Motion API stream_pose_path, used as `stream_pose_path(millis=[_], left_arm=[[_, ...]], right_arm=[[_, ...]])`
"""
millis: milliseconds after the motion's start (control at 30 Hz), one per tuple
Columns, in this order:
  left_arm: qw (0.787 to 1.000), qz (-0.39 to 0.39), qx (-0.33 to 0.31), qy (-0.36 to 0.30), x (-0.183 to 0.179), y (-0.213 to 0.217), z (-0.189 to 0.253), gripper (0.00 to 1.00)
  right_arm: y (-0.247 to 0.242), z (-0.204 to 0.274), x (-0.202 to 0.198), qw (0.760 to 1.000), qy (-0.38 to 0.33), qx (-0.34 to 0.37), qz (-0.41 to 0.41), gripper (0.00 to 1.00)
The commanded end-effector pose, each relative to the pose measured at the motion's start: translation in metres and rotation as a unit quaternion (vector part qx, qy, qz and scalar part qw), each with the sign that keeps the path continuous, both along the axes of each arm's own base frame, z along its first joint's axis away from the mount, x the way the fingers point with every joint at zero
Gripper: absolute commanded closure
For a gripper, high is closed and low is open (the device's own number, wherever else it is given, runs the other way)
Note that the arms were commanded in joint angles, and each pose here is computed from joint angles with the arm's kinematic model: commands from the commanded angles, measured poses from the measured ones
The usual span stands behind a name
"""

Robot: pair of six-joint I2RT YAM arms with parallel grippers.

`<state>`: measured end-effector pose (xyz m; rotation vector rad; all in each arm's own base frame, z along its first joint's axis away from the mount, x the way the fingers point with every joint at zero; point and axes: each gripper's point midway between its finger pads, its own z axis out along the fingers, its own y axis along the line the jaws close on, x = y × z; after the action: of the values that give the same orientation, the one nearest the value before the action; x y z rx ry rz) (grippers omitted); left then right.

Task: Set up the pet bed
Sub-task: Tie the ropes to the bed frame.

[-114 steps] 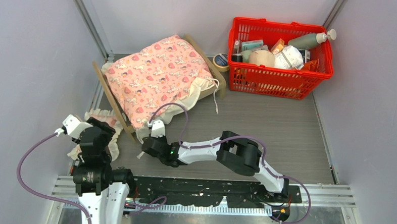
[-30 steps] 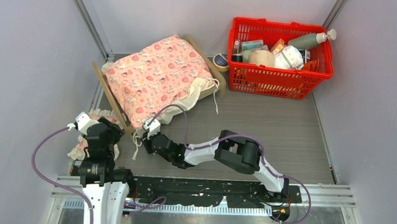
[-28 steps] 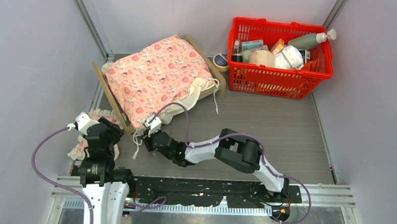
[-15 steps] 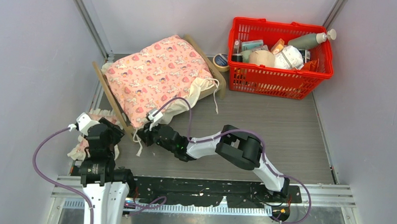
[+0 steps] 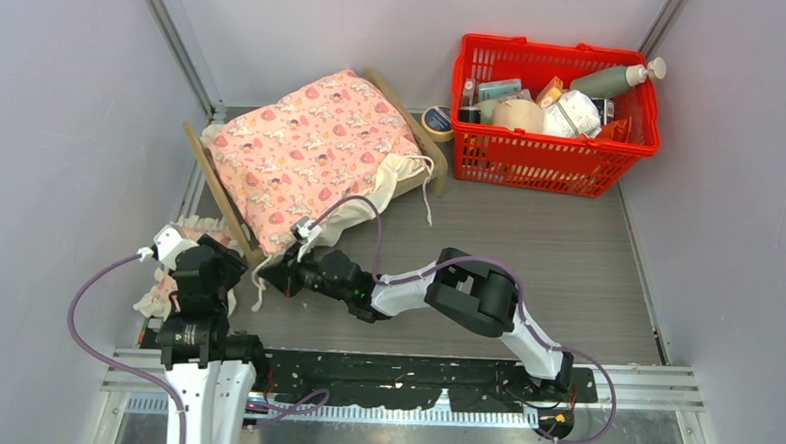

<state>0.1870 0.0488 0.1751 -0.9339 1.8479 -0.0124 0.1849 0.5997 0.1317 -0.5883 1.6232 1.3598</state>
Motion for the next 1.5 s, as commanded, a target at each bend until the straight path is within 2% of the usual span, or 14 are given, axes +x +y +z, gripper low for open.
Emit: stream_pose_path(millis=[0,67,200,367,600,767,1100,1467], left_arm=[[1.0,-0.007,-0.018,0.007,0.001,-0.005,-0.007,0.47],[0.999,-0.016,-0.031,0.012,0.001,-0.011,-0.015,0.48],[0.998,-0.013,-0.059,0.022,-0.001,-0.017,-0.025,0.49],[0.993,0.01,-0.107,0.04,-0.005,-0.023,-0.042,0.49],[0.987,0.035,-0.149,0.044,-0.002,-0.028,-0.054,0.52],[0.986,0.014,-0.164,0.03,0.005,-0.036,-0.057,0.55],[0.987,-0.032,-0.155,0.033,0.01,-0.045,-0.062,0.53],[0.987,-0.072,-0.14,0.045,0.015,-0.051,-0.06,0.52]], right_arm=[[0.002,0.018,-0.002,0.999,0.016,0.049,0.01,0.95],[0.0,0.02,0.002,0.998,0.019,0.059,0.005,0.95],[-0.012,0.014,0.022,0.995,0.069,0.065,-0.034,0.95],[-0.022,-0.001,0.026,0.994,0.089,0.049,-0.051,0.95],[-0.024,-0.007,0.032,0.991,0.109,0.061,-0.037,0.95],[-0.017,-0.007,0.029,0.991,0.118,0.066,-0.001,0.95],[-0.02,0.003,0.024,0.987,0.131,0.089,0.011,0.95],[-0.017,-0.012,0.03,0.989,0.127,0.069,0.004,0.95]])
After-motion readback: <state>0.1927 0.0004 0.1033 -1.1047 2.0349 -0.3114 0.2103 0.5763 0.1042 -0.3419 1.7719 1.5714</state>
